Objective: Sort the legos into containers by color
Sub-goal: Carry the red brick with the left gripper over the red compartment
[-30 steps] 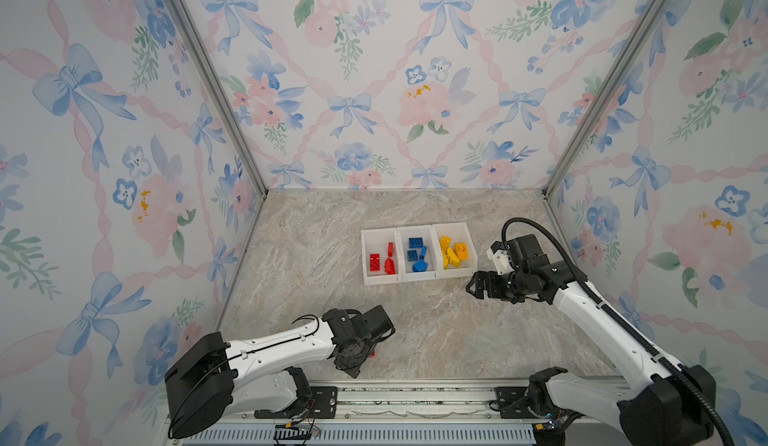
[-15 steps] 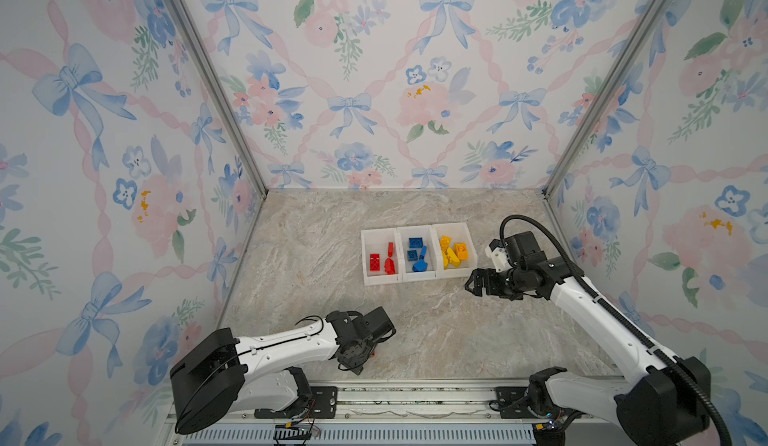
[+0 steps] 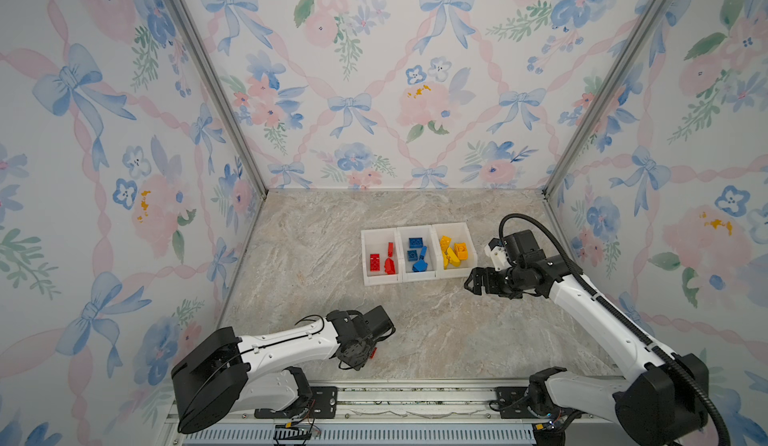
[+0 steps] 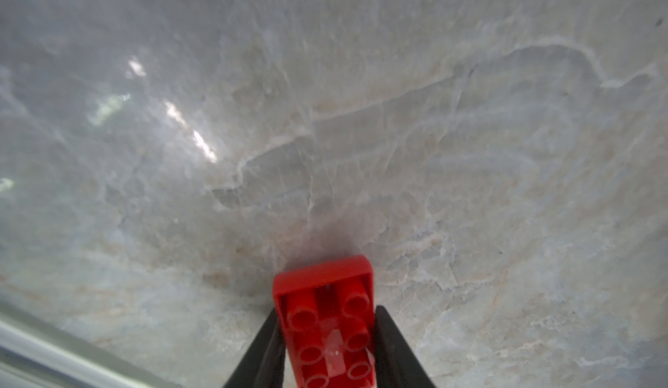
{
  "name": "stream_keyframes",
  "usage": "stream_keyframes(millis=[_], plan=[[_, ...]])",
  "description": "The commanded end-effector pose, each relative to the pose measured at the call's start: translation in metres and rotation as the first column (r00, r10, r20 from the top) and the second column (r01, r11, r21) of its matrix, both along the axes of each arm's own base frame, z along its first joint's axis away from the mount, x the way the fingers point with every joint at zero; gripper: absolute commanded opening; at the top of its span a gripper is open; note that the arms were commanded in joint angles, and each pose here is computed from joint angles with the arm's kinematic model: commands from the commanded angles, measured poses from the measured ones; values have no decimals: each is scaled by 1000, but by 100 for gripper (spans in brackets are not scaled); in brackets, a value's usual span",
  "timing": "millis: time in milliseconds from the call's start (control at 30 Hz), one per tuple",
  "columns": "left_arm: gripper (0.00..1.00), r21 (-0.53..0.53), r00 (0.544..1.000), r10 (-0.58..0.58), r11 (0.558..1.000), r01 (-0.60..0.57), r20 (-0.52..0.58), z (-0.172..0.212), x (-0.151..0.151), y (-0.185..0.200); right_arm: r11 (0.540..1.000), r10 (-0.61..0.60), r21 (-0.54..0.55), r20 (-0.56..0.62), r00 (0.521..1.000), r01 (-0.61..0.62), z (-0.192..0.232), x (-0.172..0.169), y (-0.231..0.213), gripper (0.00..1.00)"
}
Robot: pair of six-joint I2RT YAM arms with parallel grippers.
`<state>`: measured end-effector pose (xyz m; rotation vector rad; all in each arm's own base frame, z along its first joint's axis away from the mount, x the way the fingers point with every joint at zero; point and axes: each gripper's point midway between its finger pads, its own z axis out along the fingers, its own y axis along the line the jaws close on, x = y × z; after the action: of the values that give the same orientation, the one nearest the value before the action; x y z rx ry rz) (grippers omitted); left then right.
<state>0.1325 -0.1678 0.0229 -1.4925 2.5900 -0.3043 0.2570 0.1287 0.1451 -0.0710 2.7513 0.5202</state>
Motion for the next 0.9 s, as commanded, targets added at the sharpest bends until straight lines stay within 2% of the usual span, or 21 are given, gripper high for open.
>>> stream_keyframes(millis=[0,267,300,467,667,867], plan=[[32,6,995,98,995,-98,13,3,7,4,1000,19,2,12,1000,-19,7,3,4,97],[23,30,984,19,999,-25,175,34,41,-2,1000,20,2,20,1000,-20,11,5,5,97],[22,19,978,6,1000,-10,207,48,50,-9,1000,17,2,21,1000,-17,12,5,4,97],[19,107,953,-104,991,77,283,80,78,-16,1000,12,1,26,1000,-12,14,7,3,97],[17,240,900,-263,953,186,348,117,118,-28,1000,1,4,39,999,-1,19,10,0,97],[16,352,854,-406,890,289,325,134,165,-28,1000,-15,7,50,999,14,23,12,-3,97]])
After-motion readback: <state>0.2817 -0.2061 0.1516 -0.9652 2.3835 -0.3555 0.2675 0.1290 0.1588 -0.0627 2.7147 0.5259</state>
